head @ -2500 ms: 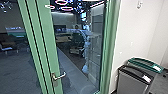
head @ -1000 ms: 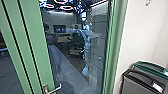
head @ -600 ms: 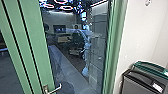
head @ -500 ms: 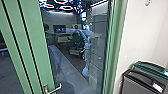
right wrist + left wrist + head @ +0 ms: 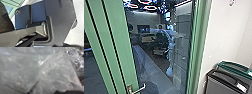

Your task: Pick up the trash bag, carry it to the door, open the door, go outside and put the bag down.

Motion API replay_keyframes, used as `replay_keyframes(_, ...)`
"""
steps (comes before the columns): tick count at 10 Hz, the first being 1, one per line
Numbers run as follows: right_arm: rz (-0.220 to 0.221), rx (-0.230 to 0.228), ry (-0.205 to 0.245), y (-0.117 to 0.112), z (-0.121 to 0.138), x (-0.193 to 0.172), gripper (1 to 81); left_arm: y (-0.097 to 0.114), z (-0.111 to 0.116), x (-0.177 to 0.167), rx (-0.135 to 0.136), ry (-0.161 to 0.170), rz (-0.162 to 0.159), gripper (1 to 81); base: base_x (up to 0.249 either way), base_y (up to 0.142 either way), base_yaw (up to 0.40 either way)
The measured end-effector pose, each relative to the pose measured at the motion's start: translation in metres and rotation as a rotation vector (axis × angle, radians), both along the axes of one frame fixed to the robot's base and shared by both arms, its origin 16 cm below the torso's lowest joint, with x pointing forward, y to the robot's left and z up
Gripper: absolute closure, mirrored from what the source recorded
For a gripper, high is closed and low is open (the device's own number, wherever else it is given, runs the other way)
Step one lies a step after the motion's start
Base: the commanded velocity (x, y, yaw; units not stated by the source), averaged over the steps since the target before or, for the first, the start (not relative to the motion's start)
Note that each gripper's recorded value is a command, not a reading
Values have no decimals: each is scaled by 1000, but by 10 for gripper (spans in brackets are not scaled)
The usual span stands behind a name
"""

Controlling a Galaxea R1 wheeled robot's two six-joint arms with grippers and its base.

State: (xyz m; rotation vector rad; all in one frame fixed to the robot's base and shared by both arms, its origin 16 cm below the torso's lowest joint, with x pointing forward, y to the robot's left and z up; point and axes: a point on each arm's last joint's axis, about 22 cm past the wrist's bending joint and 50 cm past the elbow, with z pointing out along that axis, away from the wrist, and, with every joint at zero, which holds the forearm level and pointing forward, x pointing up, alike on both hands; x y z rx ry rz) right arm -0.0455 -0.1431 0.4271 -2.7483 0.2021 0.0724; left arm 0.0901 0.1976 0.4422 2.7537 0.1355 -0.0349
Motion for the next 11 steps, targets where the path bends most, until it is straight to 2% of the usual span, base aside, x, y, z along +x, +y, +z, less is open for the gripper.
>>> replay_keyframes(3, 0, 0, -3, 0, 0, 2, 10, 0, 0, 0, 0, 0, 0, 811, 0, 0, 58)
replay_keyframes(8, 0, 4, 9, 4, 0, -8, 10, 1, 1, 7, 2, -12, 1, 811, 0, 0, 293)
replay_keyframes(10, -3, -2, -7, -2, 0, 3, 10, 2, -1, -4, 3, 4, -1, 811, 0, 0, 307)
replay_keyframes(11, -3, -2, -5, -1, 0, 1, 10, 5, -1, -4, 8, 1, 2, 811, 0, 0, 307)
